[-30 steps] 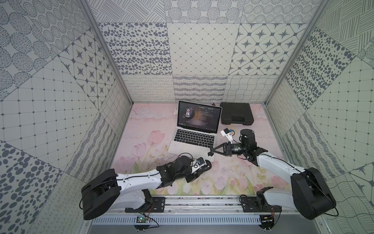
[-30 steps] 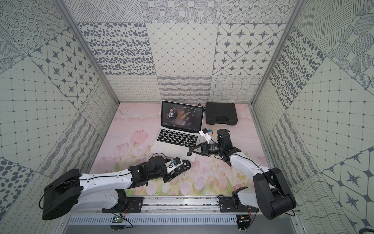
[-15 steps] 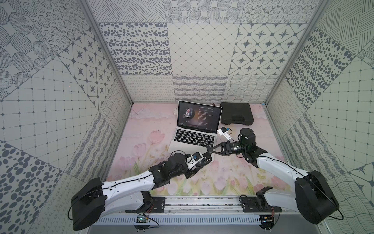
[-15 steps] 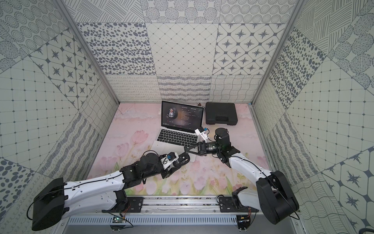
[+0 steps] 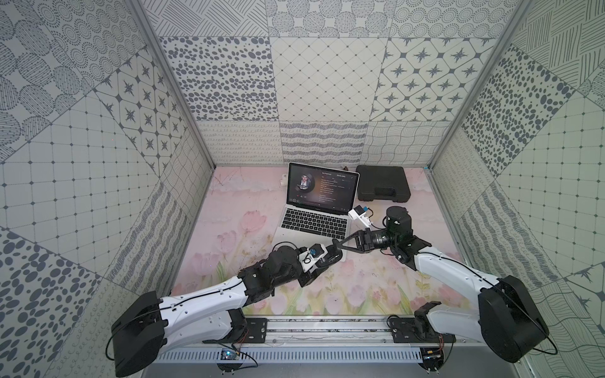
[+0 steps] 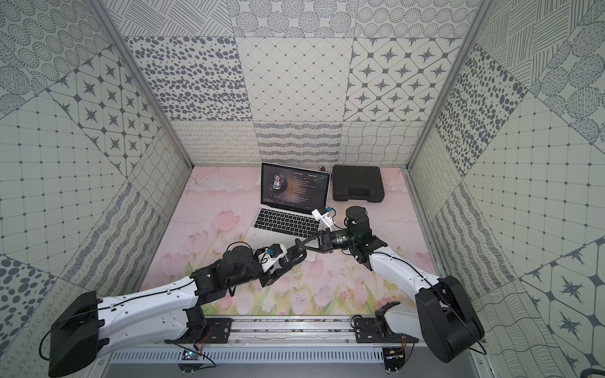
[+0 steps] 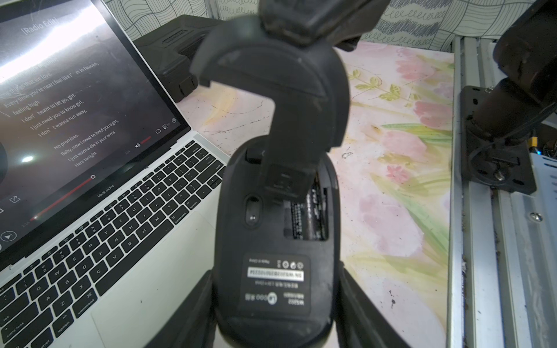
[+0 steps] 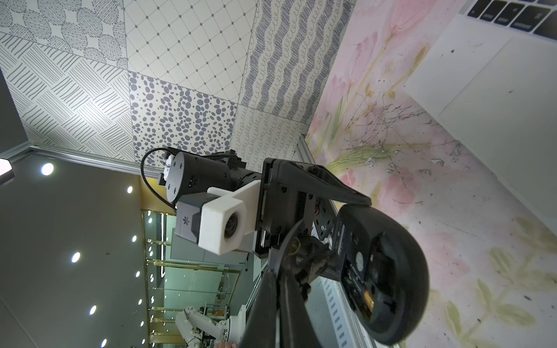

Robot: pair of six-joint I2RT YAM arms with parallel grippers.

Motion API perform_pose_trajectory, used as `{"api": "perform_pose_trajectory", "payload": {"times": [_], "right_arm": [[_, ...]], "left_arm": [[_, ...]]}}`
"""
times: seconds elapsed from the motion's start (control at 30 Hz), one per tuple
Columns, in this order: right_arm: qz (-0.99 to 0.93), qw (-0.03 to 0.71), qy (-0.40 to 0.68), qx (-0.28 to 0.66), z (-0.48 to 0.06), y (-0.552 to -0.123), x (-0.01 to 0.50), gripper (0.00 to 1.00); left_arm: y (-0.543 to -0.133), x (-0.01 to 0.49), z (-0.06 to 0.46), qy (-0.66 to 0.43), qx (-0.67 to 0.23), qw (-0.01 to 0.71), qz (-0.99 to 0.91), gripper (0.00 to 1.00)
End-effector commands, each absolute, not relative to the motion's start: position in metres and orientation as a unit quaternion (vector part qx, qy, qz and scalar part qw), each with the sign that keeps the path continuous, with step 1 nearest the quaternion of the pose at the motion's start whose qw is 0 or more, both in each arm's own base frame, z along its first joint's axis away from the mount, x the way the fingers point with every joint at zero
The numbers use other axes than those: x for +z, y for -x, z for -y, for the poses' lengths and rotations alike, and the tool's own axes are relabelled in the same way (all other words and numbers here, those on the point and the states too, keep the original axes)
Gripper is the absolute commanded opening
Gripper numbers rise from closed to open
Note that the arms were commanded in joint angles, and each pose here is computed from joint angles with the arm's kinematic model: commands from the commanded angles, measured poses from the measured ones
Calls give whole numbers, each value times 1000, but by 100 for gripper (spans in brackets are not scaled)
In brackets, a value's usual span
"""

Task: Remove the wireless mouse receiver from the laptop
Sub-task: Close the lid on the mouse.

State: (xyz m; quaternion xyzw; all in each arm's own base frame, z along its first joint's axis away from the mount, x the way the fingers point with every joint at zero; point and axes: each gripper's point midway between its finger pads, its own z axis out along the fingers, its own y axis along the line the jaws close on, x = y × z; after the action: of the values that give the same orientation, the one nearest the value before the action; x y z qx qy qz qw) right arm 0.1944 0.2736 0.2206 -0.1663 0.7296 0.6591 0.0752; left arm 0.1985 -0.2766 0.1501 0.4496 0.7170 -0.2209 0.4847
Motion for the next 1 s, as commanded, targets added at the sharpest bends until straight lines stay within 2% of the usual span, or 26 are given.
{"api": "perform_pose_trajectory", "payload": {"times": [0.0, 0.67, 0.77, 0.97], "right_arm": [[-718, 83, 189, 665, -277, -191, 232, 0], [-734, 80, 179, 650, -277, -196, 223, 0], [-736, 78, 177, 648, -277, -196, 222, 4], [-736, 77, 176, 649, -277, -196, 223, 5]], "left_arm": [[-201, 167, 282, -444, -236, 503, -703, 0], [-199, 178, 279, -435, -245, 514, -697, 0], [-199, 179, 279, -434, -246, 516, -696, 0], [-199, 182, 278, -433, -245, 521, -694, 0]]}}
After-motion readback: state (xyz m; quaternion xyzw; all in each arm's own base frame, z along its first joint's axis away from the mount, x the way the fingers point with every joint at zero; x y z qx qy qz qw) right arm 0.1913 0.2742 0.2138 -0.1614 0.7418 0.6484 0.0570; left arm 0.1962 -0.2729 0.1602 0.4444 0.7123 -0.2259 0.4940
